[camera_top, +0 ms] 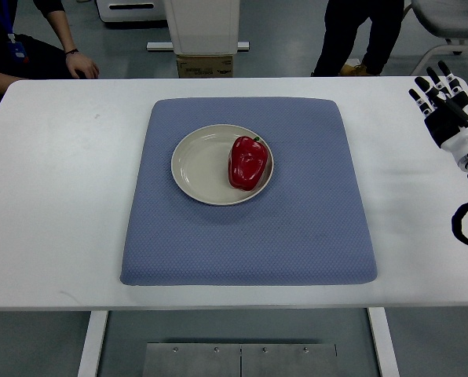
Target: Place red pepper on plate with right hand
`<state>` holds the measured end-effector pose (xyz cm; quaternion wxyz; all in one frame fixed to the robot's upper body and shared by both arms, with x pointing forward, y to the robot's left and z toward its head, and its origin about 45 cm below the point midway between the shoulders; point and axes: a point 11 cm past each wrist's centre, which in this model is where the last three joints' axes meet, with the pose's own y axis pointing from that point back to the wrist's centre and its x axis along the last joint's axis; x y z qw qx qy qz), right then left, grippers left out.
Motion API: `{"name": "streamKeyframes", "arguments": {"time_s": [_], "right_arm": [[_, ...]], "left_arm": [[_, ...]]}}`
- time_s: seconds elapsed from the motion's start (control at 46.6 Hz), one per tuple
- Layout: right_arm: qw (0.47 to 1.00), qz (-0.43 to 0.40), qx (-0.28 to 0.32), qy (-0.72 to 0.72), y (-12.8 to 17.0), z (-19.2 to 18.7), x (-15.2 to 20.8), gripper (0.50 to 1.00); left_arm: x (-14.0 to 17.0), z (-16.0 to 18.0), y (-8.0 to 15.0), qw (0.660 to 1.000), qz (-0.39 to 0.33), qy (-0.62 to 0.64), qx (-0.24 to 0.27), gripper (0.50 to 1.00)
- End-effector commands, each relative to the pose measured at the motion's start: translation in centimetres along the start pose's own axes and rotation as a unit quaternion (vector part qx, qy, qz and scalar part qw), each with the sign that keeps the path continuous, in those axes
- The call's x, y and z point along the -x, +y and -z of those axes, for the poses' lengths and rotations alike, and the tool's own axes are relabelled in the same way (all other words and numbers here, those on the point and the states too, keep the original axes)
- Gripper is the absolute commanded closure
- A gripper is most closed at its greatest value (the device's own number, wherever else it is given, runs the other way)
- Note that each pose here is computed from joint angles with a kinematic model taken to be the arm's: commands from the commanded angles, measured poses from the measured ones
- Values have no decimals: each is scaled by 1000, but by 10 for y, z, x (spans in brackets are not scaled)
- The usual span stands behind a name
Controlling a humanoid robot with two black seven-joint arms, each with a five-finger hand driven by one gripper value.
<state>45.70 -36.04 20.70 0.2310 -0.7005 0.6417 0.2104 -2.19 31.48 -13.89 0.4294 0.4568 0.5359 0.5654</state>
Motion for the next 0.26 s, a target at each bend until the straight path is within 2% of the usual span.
{"name": "streamKeyframes", "arguments": {"time_s": [0.0,0.236], "right_arm": [[1000,-19,2,-5,8,-4,-15,500],[999,-42,4,-3,12,-11,-27,500]], "left_arm": [[0,1,0,1000,0,0,0,500],[0,0,0,1000,0,0,0,500]]}}
